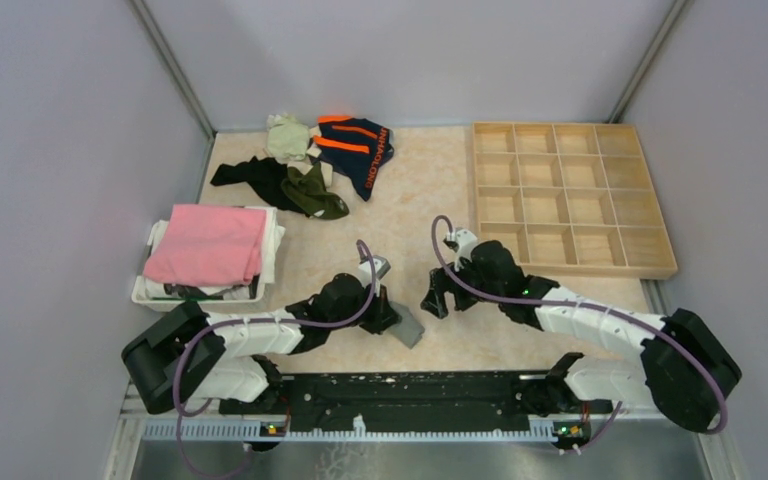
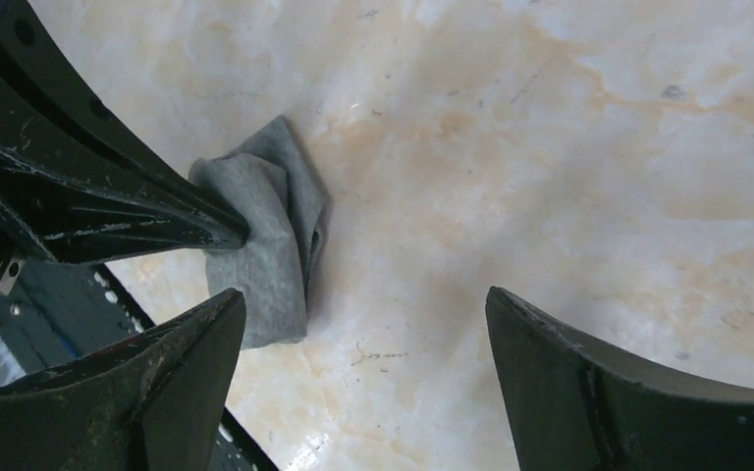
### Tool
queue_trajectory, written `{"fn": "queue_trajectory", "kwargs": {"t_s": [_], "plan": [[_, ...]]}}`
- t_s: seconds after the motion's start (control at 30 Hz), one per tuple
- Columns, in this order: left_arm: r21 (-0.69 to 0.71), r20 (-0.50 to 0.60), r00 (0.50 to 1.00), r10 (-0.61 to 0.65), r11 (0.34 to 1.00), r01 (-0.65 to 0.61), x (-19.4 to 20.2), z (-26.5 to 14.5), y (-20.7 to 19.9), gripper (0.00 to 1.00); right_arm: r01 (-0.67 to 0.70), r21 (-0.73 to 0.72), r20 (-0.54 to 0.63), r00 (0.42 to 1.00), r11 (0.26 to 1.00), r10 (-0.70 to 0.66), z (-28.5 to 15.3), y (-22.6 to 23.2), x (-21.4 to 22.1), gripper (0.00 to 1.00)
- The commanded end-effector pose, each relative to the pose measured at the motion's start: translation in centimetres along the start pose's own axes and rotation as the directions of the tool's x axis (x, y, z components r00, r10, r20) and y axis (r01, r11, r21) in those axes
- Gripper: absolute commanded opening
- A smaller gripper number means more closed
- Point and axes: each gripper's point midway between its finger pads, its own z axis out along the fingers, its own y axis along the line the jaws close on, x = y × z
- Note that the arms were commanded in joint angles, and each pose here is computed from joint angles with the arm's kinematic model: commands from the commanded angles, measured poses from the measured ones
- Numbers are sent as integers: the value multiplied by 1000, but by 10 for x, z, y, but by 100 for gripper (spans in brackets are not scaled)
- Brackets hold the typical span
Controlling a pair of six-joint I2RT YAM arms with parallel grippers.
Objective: Roll the underwear
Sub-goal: Roll the underwear to the center of the board, then pick up the underwear from the center of the board.
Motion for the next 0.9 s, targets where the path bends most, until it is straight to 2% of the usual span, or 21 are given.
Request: {"fn": "queue_trajectory", "kwargs": {"t_s": [0.0,0.2,0.4,0.87], "plan": [[17,31,999,23,1000,-23,-12,4,-5,0,81,-151,-24,996,985,-86,11,27,-19,88],[14,23,1000,21,1000,-21,-10,4,-4,0,82,-300,-145,981,951,-130,29,46,-4,83],[13,20,1000,19,1000,-19,-10,4,-5,0,44,-366,-222,966,929,-133,44,48,17,79],[13,9,1000,14,1000,-15,-8,5,-4,0,25,-381,-330,930,924,-161,68,34,53,60]]}}
